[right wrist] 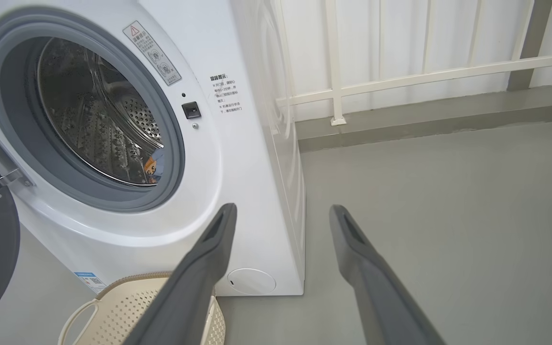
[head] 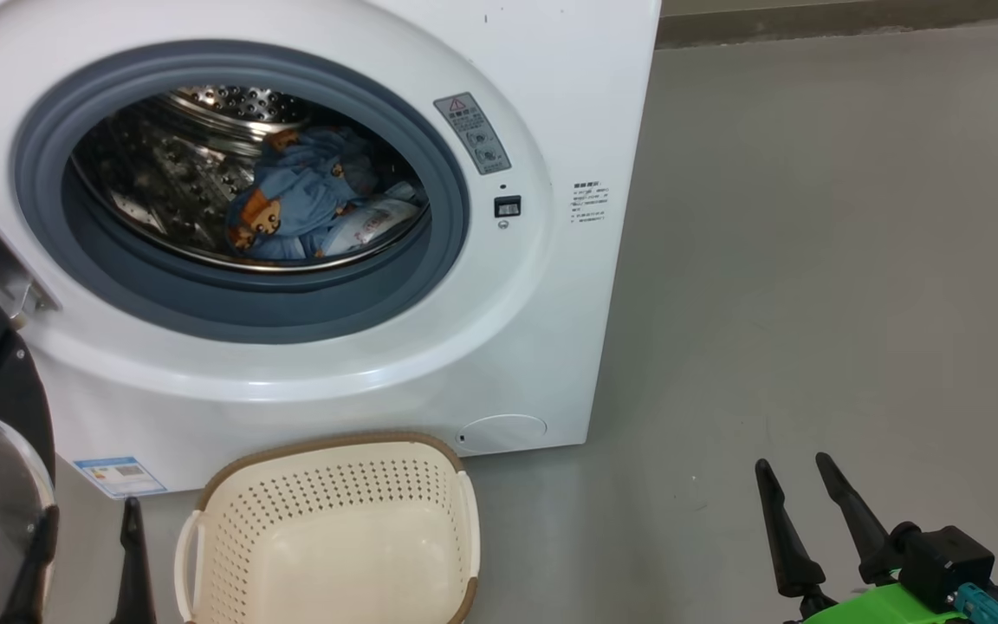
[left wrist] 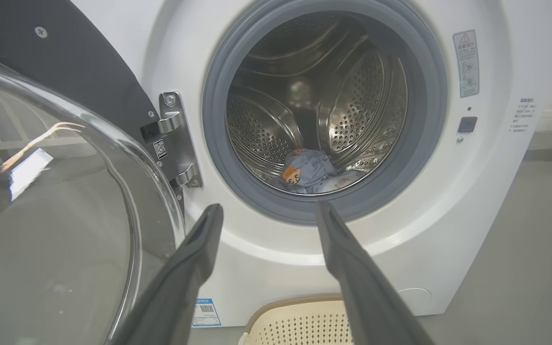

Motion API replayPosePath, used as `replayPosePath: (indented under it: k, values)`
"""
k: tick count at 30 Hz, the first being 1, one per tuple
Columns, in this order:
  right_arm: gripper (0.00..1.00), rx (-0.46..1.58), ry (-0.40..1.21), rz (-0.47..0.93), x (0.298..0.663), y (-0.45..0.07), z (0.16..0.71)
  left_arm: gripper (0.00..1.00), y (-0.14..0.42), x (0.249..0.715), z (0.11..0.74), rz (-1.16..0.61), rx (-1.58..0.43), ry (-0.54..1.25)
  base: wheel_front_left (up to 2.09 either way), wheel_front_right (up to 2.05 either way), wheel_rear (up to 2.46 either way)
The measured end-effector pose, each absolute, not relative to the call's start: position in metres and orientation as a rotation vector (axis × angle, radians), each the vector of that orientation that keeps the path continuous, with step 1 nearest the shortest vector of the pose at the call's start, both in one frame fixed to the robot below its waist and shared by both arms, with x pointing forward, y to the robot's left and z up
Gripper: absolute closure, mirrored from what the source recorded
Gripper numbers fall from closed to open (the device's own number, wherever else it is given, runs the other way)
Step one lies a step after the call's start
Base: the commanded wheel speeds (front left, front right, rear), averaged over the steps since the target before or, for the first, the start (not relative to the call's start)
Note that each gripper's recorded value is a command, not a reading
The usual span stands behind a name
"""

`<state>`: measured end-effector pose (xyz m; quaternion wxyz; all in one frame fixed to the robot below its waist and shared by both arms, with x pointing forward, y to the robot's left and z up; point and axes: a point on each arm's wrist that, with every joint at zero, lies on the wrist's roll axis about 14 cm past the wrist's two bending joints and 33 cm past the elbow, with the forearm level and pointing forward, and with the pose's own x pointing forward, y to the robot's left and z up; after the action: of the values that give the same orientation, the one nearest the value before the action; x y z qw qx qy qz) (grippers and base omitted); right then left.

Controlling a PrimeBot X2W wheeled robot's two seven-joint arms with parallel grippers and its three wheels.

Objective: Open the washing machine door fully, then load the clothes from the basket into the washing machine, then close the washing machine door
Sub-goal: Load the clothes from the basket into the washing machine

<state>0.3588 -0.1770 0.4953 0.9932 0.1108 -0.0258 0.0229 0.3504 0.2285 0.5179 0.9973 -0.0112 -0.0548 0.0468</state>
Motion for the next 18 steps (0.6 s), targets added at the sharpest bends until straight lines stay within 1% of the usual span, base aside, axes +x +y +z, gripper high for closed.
replayPosePath:
  k: [18]
  values:
    - [0.0,0.181,-0.113,0.048,0.355,-0.18,0.515,0.0,0.216,0.336,0.51,0.065,-0.038,-0.087,0.0,0.0,0.0]
